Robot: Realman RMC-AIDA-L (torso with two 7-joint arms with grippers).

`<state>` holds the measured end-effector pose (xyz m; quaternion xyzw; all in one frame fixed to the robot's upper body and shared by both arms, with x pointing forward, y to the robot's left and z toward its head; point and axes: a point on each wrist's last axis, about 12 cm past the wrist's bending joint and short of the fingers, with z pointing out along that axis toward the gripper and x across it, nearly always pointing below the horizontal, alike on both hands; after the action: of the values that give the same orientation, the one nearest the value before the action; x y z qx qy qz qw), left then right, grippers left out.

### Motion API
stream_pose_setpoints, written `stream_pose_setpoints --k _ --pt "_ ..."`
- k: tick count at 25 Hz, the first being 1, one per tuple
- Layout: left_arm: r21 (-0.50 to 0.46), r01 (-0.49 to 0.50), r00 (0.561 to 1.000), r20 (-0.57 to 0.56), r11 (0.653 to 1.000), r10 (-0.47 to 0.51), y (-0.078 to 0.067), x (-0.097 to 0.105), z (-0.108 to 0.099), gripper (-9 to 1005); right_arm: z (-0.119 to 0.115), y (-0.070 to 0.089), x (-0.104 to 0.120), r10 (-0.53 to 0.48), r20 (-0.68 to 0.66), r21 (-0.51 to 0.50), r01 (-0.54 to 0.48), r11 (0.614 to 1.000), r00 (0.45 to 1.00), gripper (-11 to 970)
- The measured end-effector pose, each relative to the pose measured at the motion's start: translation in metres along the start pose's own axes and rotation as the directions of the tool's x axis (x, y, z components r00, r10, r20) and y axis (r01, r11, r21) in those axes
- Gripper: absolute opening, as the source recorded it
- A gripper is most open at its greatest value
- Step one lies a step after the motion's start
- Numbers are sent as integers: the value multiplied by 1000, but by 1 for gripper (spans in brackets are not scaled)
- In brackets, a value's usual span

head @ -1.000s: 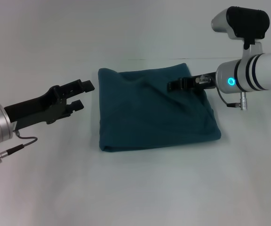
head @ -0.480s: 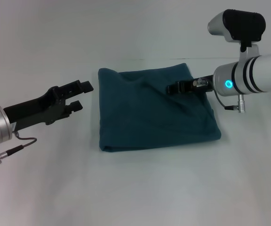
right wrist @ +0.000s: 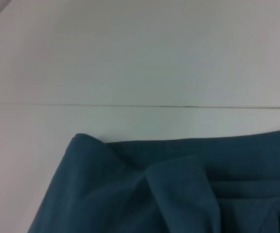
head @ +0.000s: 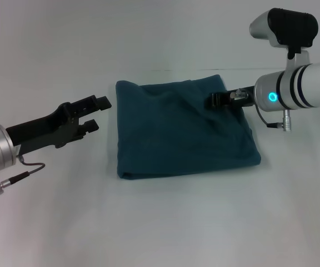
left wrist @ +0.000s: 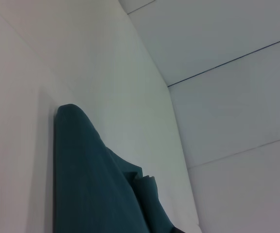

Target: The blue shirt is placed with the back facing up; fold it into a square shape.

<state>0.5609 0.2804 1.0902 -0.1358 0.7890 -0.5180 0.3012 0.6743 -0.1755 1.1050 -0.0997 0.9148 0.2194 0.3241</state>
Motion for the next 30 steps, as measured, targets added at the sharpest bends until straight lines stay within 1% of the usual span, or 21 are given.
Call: stream_pose_setpoints --k 6,11,14,16,21,25,30 --pt "-1 0 1000 2 1000 0 0 0 0 830 -1 -2 0 10 2 3 -10 1000 1000 123" --pt "-2 0 1000 2 1000 0 0 0 0 829 -11 -11 -3 33 33 6 -34 999 999 101" --pt "-3 0 1000 3 1000 0 0 0 0 828 -15 -14 -3 44 33 0 -44 999 998 97" --pt "-5 1 1000 5 1000 -1 1 0 0 827 -19 -18 -3 62 34 -2 -61 998 998 15" --pt "-7 1 1000 7 1000 -1 1 -1 0 828 -26 -27 1 101 38 3 -102 995 994 15" --pt "-7 1 1000 8 1000 -1 1 -1 0 828 -27 -32 7 120 38 15 -120 993 992 15" --pt "-7 0 1000 8 1000 0 1 -1 0 828 -28 -37 6 124 59 36 -126 991 991 14"
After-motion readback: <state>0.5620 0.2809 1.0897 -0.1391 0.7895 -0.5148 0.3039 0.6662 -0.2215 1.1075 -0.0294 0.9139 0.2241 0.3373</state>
